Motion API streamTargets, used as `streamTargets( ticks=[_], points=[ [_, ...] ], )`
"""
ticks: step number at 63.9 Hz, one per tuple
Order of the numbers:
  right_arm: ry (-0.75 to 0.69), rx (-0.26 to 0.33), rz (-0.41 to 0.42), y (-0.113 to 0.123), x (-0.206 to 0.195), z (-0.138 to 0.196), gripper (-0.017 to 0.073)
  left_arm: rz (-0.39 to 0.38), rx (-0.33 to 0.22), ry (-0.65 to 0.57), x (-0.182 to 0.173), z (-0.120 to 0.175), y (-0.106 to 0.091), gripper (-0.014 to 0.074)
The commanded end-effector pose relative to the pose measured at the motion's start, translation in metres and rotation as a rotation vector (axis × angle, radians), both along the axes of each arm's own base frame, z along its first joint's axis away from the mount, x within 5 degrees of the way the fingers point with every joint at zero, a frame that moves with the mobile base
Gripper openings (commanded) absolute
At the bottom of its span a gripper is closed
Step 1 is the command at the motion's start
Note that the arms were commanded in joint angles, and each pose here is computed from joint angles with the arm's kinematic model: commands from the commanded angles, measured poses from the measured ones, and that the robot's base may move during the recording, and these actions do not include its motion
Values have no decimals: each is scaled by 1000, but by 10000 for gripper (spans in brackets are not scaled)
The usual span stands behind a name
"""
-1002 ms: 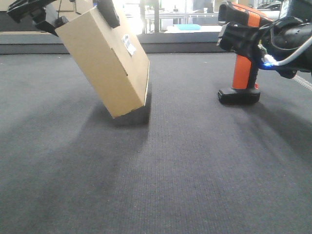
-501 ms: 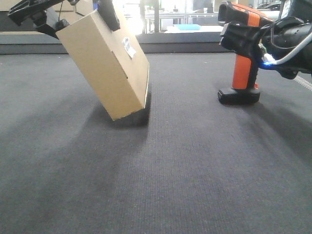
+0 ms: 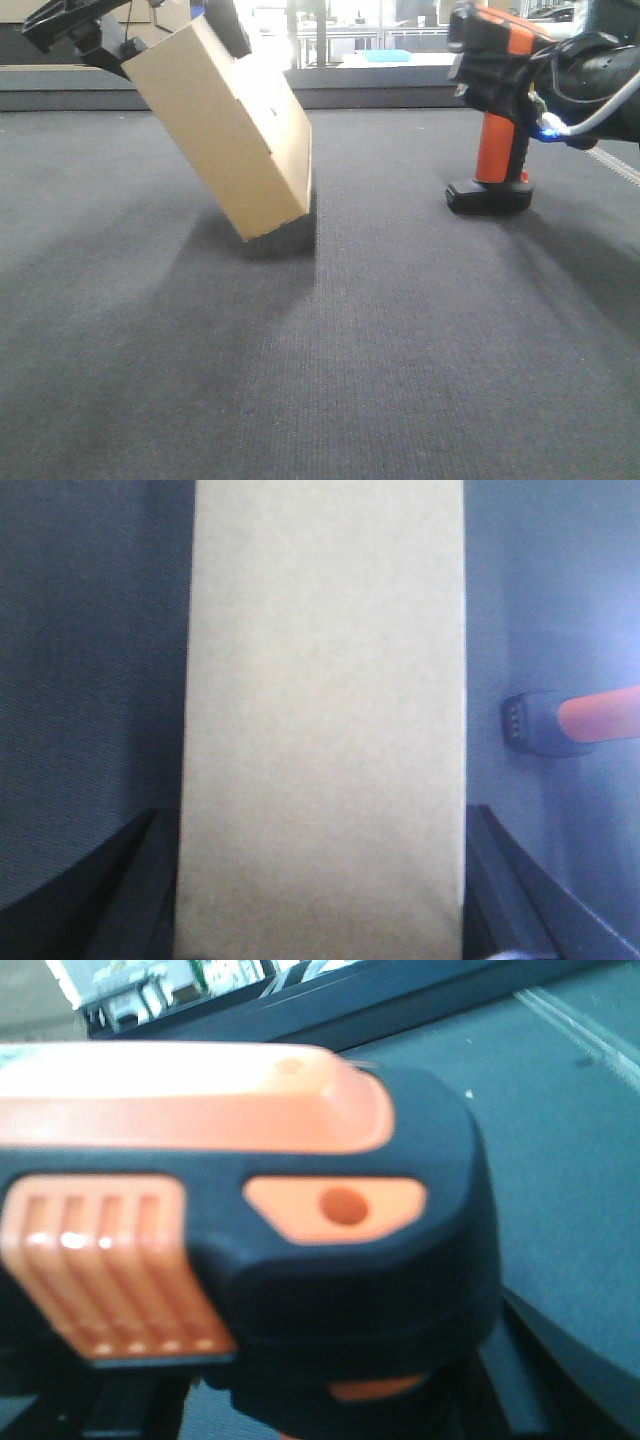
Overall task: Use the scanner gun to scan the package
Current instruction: 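Lift the scanner gun and point it toward the held box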
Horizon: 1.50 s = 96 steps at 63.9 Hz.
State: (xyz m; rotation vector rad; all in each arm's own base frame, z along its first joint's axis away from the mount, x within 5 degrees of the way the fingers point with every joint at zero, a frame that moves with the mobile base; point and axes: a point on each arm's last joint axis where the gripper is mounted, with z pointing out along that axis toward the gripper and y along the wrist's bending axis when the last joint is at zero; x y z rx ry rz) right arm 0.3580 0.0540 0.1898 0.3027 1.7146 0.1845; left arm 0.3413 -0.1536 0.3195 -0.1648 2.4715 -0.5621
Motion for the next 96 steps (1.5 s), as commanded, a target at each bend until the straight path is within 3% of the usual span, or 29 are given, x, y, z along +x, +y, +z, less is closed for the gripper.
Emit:
streamTargets(
  ticks=[1,7,21,26,47,61,70,76,81,84,90,96],
  points=[
    [-74,-156,13,-2,-2,20,-167,21,-70,-19,0,7,-1,-111],
    [-103,-261,22,-3,-5,33,-167,26,-99,-8,-1,7,-3,-111],
    [-111,-476,5,-7,-12,53,-167,35,-99,-17,2,7,-1,-111],
    [-92,-505,-5,-9,-13,53,-167,40,-99,-17,2,7,1,-111],
    [-108,-504,-16,-10,-14,55,-167,44,-96,-16,3,6,2,-111],
    [-162,-476,-22,-11,-24,80,-163,46,-70,11,3,4,7,-111],
    [-139,-417,-60,-33,-28,89,-165,62,-60,36,4,2,15,-111],
    [-146,-344,-59,-48,-30,84,-166,69,-55,41,5,2,19,-111],
    [-176,-261,-36,-57,-32,80,-166,68,-44,36,6,1,20,-111],
    [-208,-186,-42,-64,-35,76,-166,68,-42,35,6,1,20,-111],
    [-262,-92,-73,-73,-39,67,-166,68,-42,35,6,1,20,-111],
    [-280,-63,-87,-75,-44,56,-166,68,-42,35,6,1,20,-111]
  ],
)
